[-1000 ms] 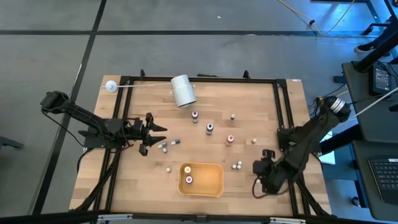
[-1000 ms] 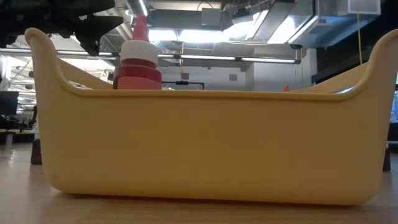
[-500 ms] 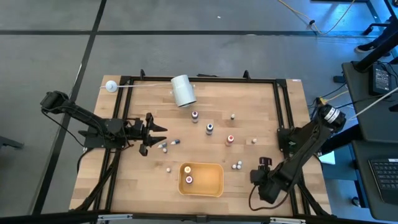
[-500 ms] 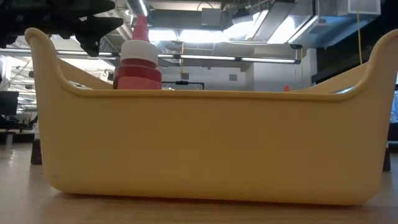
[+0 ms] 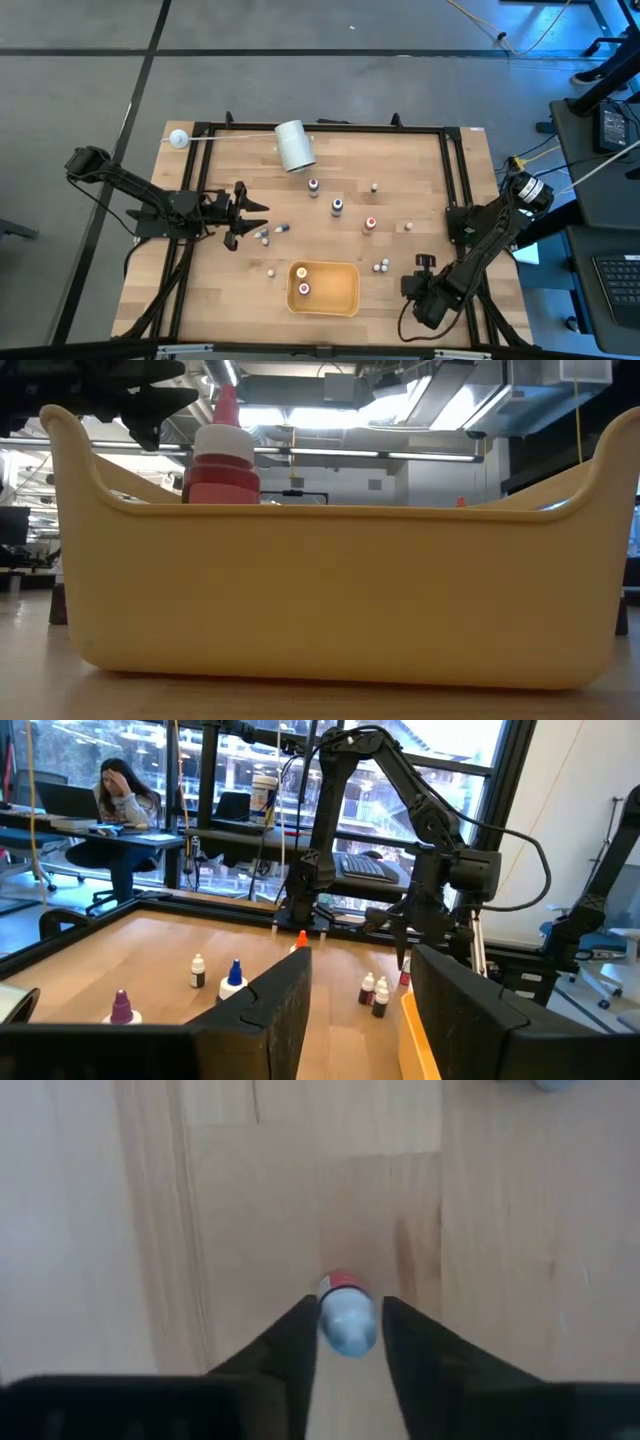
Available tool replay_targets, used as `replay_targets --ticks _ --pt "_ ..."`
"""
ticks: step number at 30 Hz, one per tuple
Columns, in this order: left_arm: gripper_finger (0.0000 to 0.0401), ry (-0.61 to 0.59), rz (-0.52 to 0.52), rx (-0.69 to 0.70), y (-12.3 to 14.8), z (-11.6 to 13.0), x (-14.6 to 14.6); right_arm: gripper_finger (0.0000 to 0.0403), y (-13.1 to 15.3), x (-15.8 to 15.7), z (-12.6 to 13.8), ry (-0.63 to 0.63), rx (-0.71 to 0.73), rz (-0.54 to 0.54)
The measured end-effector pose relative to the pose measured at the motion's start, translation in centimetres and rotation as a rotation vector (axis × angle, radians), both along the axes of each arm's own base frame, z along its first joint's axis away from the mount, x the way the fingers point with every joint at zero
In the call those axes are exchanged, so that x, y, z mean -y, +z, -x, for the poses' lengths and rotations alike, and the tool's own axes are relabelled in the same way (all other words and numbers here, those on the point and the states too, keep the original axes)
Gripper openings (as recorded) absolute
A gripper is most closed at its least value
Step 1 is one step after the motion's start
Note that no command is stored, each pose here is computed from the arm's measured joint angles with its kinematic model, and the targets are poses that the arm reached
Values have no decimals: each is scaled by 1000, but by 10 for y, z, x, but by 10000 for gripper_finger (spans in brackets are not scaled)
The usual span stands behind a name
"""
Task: Pick & Place food coloring
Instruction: Put the small red food coloring bottle into the yellow bin
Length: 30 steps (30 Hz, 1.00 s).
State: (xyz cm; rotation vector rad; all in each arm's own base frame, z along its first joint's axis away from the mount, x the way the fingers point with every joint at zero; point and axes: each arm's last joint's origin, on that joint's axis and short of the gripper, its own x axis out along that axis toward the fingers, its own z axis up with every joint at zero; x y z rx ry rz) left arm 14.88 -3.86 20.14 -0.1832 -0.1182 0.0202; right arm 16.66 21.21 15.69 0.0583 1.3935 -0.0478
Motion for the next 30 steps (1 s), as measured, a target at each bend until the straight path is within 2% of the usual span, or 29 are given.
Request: replay_targets --ticks 3,8,12,16,22,25,30 --pt "168 0 0 0 0 0 0 63 0 0 0 19 -12 -8" --pt "165 0 0 0 0 0 0 61 10 3 0 14 -3 -45" --pt "167 0 -1 -3 0 0 0 61 36 10 -11 -27 47 -44" --pt "168 0 -2 -7 -1 0 0 61 68 18 -36 -10 152 -5" --pt "165 0 -2 -8 -1 0 0 61 104 35 -85 154 277 30" --pt "165 0 -3 -7 -1 0 0 61 108 43 -108 222 318 62" --pt "168 0 -7 -22 -2 0 0 61 94 48 -144 290 296 67"
